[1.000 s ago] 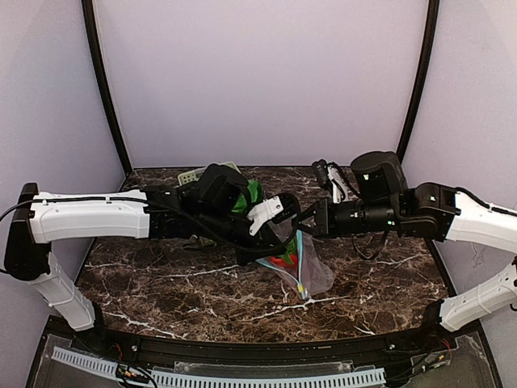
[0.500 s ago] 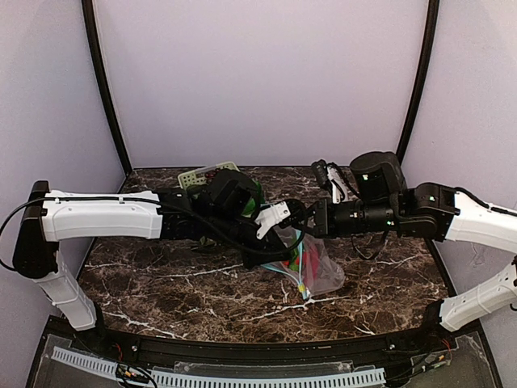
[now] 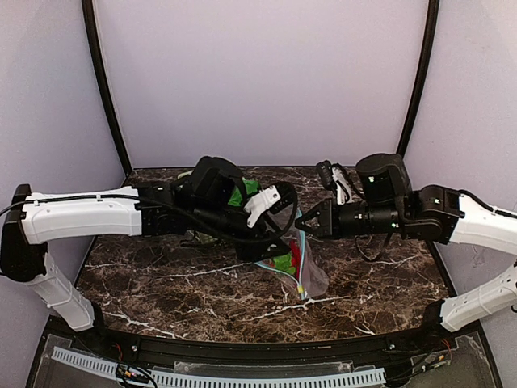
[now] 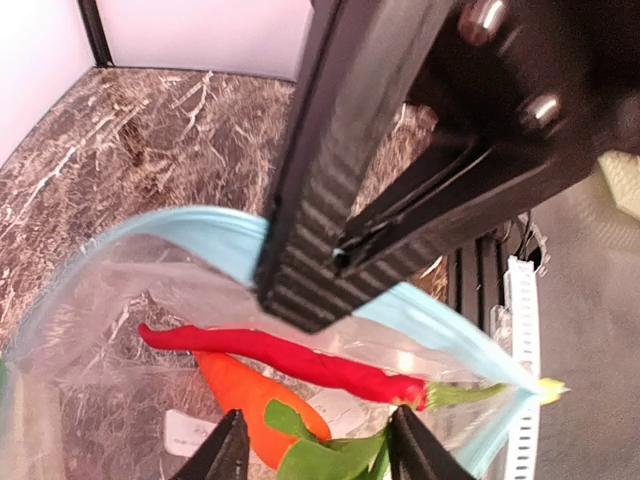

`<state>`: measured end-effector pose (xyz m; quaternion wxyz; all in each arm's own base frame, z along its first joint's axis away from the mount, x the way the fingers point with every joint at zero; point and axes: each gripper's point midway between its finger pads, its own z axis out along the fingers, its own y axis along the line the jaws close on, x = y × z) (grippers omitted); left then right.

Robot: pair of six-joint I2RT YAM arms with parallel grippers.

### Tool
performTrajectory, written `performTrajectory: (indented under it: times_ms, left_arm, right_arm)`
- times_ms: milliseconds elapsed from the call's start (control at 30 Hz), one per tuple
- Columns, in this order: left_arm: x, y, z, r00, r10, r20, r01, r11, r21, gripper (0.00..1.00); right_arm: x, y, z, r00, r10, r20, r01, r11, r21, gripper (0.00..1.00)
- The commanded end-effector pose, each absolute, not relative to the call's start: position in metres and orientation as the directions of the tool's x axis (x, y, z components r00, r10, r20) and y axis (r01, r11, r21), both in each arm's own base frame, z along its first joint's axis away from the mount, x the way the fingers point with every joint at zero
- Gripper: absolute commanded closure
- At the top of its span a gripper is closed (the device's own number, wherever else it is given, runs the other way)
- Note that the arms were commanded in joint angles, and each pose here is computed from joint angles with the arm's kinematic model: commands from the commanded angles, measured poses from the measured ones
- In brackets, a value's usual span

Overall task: Place the food in the zip-top bag and seal the zipper
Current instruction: Place the fake vegetable in the zipper food storage bag.

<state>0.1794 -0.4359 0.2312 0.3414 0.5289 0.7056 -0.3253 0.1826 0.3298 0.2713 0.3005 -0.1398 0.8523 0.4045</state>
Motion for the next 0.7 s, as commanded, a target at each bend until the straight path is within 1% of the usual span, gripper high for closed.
performTrajectory:
  times_ms: [0,133,200,267,333,367,467,667]
  left_arm:
    - [0.171,-0.419,0.271,-0.209,0.445,-0.871,0.963,0.250,-0.103,0.46]
    - [0.169,-0.410,0.283,-0.283,0.405,-0.869,0.941,0.294,-0.169,0.35]
    - [0.170,-0.404,0.288,-0.326,0.375,-0.868,0.921,0.334,-0.201,0.33]
    - [0.174,-0.397,0.293,-0.383,0.333,-0.862,0.887,0.394,-0.243,0.32]
    - [0.182,-0.385,0.299,-0.436,0.273,-0.858,0.839,0.469,-0.277,0.34]
    - [0.182,-0.383,0.298,-0.456,0.262,-0.851,0.825,0.484,-0.292,0.36]
    - [0.186,-0.371,0.299,-0.533,0.201,-0.822,0.756,0.549,-0.356,0.36]
    - [0.196,-0.344,0.277,-0.629,0.127,-0.767,0.618,0.681,-0.394,0.28]
  right_arm:
    - [0.186,0.324,0.281,-0.764,0.045,-0.644,-0.481,0.626,0.614,1.00]
    - [0.186,0.325,0.280,-0.764,0.041,-0.644,-0.481,0.629,0.611,1.00]
    - [0.187,0.325,0.278,-0.765,0.036,-0.643,-0.481,0.631,0.608,1.00]
    - [0.187,0.326,0.277,-0.767,0.036,-0.641,-0.478,0.634,0.607,1.00]
    - [0.188,0.326,0.275,-0.768,0.034,-0.640,-0.477,0.636,0.606,1.00]
    - [0.188,0.327,0.275,-0.768,0.032,-0.639,-0.477,0.637,0.605,1.00]
    - [0.189,0.328,0.273,-0.768,0.027,-0.639,-0.478,0.640,0.602,1.00]
    - [0.189,0.328,0.271,-0.769,0.023,-0.639,-0.477,0.644,0.598,1.00]
